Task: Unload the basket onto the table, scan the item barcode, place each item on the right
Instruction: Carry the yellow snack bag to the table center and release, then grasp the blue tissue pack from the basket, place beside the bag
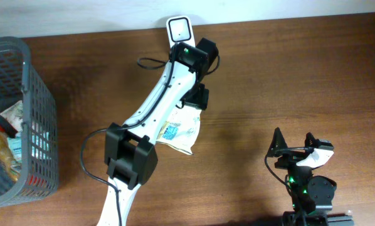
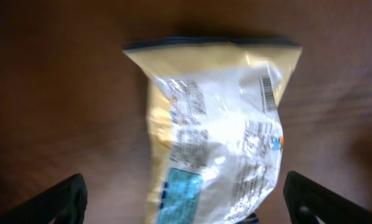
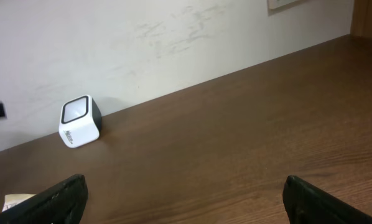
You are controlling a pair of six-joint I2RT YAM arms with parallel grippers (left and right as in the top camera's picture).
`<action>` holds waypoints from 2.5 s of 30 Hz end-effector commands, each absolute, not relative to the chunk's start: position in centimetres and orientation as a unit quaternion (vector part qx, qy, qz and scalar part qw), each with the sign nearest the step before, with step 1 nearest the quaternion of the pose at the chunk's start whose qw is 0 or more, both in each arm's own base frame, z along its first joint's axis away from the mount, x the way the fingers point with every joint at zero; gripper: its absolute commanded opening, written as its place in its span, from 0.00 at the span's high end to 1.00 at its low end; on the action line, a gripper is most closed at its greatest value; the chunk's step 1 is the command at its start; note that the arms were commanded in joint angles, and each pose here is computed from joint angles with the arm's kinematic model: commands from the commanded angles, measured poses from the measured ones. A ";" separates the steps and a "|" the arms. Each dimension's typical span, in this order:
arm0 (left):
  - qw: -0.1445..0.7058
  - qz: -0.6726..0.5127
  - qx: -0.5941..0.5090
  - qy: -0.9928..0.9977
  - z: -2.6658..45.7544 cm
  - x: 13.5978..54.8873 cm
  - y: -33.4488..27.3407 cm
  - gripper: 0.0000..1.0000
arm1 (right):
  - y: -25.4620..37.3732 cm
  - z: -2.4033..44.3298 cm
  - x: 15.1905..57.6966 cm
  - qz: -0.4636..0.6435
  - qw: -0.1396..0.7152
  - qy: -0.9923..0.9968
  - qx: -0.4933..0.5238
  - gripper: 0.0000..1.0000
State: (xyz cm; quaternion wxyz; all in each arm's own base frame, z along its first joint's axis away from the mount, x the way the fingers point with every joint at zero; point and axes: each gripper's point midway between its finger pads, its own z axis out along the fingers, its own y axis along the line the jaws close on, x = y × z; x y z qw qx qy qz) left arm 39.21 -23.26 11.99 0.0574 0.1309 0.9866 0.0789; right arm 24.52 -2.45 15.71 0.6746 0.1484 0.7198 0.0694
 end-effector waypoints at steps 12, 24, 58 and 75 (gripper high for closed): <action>0.285 0.119 -0.496 0.811 36.4 31.7 24.7 0.01 | -2.5 15.4 24.5 0.067 0.672 0.722 0.149 0.01; 0.060 -0.018 -0.554 0.830 6.1 31.1 24.1 0.14 | -2.5 15.4 24.5 0.067 0.672 0.722 0.149 0.01; 0.241 0.140 -0.476 0.834 29.4 31.0 26.0 0.78 | -2.5 15.4 24.5 0.067 0.672 0.722 0.149 0.02; 0.228 -0.054 -0.097 0.967 26.7 40.1 -4.3 1.00 | -2.5 15.4 24.5 0.067 0.672 0.722 0.149 0.01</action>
